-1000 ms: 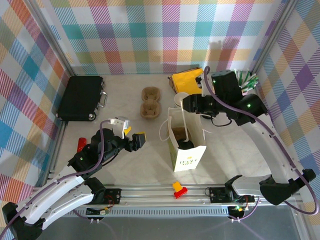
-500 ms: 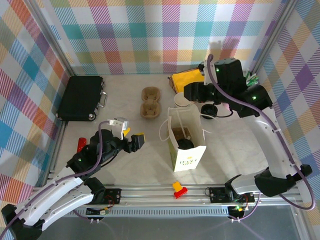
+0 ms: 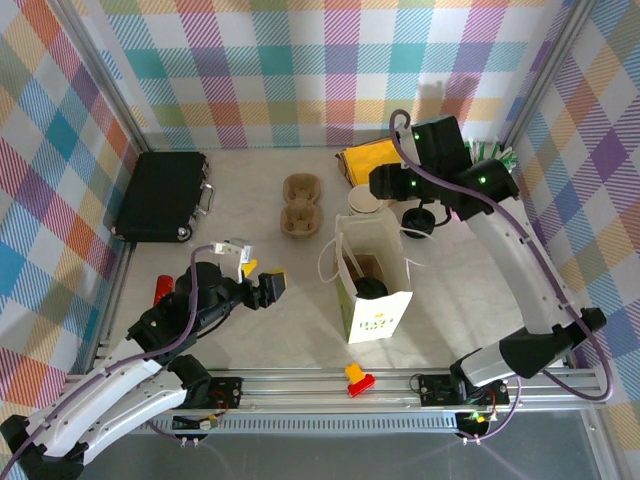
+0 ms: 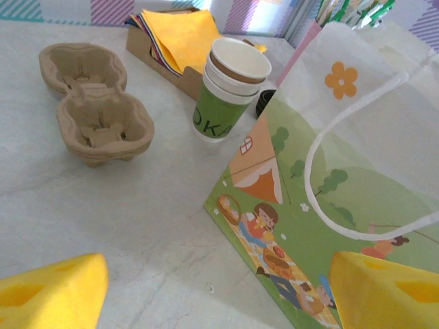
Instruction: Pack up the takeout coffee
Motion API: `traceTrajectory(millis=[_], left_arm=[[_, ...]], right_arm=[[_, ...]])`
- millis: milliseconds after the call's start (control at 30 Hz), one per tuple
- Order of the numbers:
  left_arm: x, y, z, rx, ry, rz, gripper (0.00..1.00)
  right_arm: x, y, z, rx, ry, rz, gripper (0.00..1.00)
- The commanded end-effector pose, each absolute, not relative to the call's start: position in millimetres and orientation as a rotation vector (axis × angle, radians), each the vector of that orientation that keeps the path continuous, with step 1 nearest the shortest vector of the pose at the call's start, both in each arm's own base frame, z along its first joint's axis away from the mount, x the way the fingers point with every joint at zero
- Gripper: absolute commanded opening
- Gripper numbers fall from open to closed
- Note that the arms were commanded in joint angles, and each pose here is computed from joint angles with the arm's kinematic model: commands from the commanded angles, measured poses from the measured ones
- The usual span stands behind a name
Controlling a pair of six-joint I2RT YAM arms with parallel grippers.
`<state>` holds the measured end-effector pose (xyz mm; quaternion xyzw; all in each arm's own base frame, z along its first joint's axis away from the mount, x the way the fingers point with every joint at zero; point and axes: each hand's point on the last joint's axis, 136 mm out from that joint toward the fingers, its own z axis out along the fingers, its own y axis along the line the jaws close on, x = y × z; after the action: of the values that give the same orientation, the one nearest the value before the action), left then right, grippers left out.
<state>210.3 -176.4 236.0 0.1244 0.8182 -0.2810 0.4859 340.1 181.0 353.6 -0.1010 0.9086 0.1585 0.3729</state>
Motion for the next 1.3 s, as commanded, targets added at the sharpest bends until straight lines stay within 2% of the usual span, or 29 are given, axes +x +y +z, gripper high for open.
traceTrajectory(millis=[0,233,667,967,1267], left_arm=[[210,-176,245,0.301,1.987,-0.697,0.84],[224,-176,251,0.308,1.971,-0.616,0.84],[232,-164,274,0.247,1.876,-0.568,0.84],[232,-161,275,0.220,1.864,-0.569,0.84],[238,-166,271,0.227,1.888,-0.560,0.83]], right_arm=[[377,147,357,-0.157,2.293,0.273,0.58],[446,114,337,-0.027,2.286,0.210,0.59],[544,126,242,-0.050,2.349,0.136,0.62],[582,130,175,-0.058,2.437,0.101,0.63],[603,130,138,-0.060,2.453,0.106,0.64]])
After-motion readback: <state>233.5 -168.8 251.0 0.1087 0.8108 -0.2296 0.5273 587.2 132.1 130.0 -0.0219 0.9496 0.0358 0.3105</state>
